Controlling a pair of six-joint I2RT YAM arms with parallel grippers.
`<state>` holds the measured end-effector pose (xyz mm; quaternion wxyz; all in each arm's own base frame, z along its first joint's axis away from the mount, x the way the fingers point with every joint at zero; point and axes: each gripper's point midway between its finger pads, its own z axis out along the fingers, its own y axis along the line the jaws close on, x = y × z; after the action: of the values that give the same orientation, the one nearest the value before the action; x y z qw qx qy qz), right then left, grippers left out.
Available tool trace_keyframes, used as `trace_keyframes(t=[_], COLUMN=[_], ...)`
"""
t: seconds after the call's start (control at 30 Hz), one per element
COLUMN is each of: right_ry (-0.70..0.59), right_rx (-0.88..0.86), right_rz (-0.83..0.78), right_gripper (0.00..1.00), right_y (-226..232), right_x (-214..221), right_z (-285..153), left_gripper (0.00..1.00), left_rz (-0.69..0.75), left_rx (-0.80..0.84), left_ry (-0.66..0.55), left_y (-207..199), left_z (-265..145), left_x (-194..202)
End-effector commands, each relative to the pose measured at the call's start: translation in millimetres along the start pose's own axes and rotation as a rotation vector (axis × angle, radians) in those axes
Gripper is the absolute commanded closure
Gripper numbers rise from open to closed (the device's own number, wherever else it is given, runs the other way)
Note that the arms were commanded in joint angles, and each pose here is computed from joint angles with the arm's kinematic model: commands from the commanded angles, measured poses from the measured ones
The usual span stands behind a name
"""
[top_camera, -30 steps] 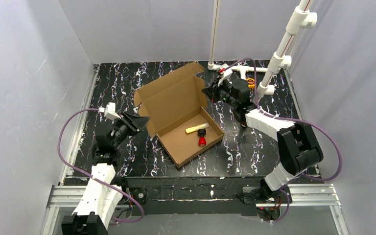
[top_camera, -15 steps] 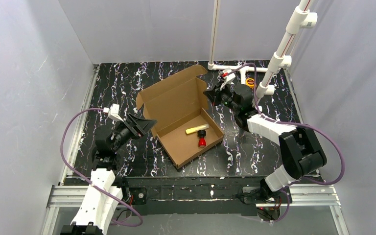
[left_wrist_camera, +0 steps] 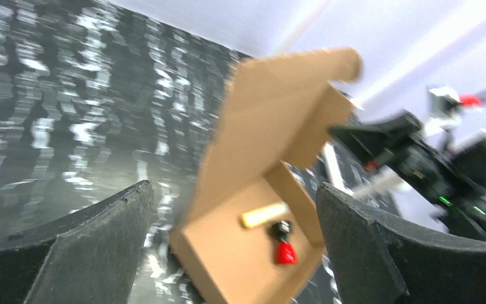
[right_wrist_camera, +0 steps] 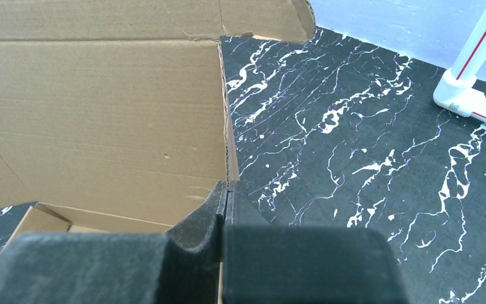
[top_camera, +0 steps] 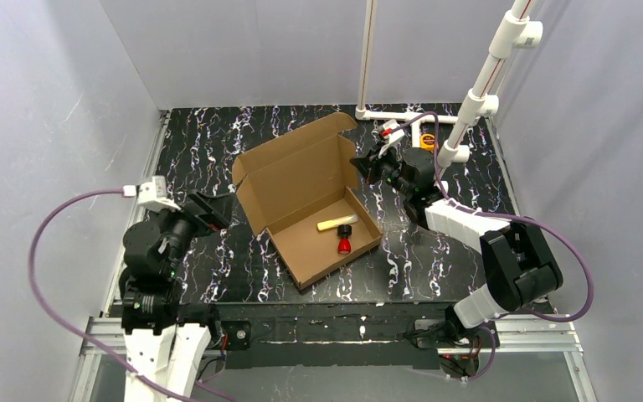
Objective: Fold the paper box
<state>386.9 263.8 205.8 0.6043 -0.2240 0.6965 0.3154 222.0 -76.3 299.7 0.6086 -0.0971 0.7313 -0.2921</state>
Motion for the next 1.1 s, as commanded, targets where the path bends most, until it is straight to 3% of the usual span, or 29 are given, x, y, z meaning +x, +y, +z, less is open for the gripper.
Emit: trace_keyframes(t=[0.0,0.1,0.2,0.23,0.3,0.4,0.53,0.83,1.07], right_ry=[0.019,0.02,0.022,0.021,0.023,0.026,0.033,0.052,0.065], right_rx=[0.02,0.024,0.019,0.018,0.01,-0.004,-0.022,-0.028,-0.025], right_rz=[-0.006,-0.009,-0.011,-0.012,-0.013,-0.011,-0.007,0.0,-0.003], right_gripper=[0.99,0.99,0.99,0.99,0.99,0.99,0.99,0.99,0.99], right_y=[-5.2,-5.9,-5.0,-4.9,-3.4,-1.0,1.9,1.7,0.3], right_x=[5.5,5.4,5.0,4.7,5.2,6.7,9.8,20.8,25.7], right_z=[-4.2,-4.7,-5.3,-5.6,-5.3,-5.5,-5.9,-5.7,-5.2], left_gripper=[0.04,0.39,0.58,0.68,0.76,0.79,0.8,0.8,0.76], left_rz=[0.114,0.055,-0.018,-0.049,-0.095,-0.162,-0.212,-0.27,-0.29], left_rx=[-0.457,-0.49,-0.47,-0.4,-0.222,-0.035,0.047,0.111,0.054], left_ry=[0.054,0.115,0.178,0.214,0.237,0.289,0.382,0.472,0.54], left_y=[85.3,98.5,108.5,103.9,82.5,57.8,48.1,39.7,42.6], left_z=[-28.2,-11.8,15.3,29.4,58.2,83.1,87.5,72.5,59.0], left_x=[13.8,31.5,54.0,66.8,74.8,84.2,101.9,126.6,135.3])
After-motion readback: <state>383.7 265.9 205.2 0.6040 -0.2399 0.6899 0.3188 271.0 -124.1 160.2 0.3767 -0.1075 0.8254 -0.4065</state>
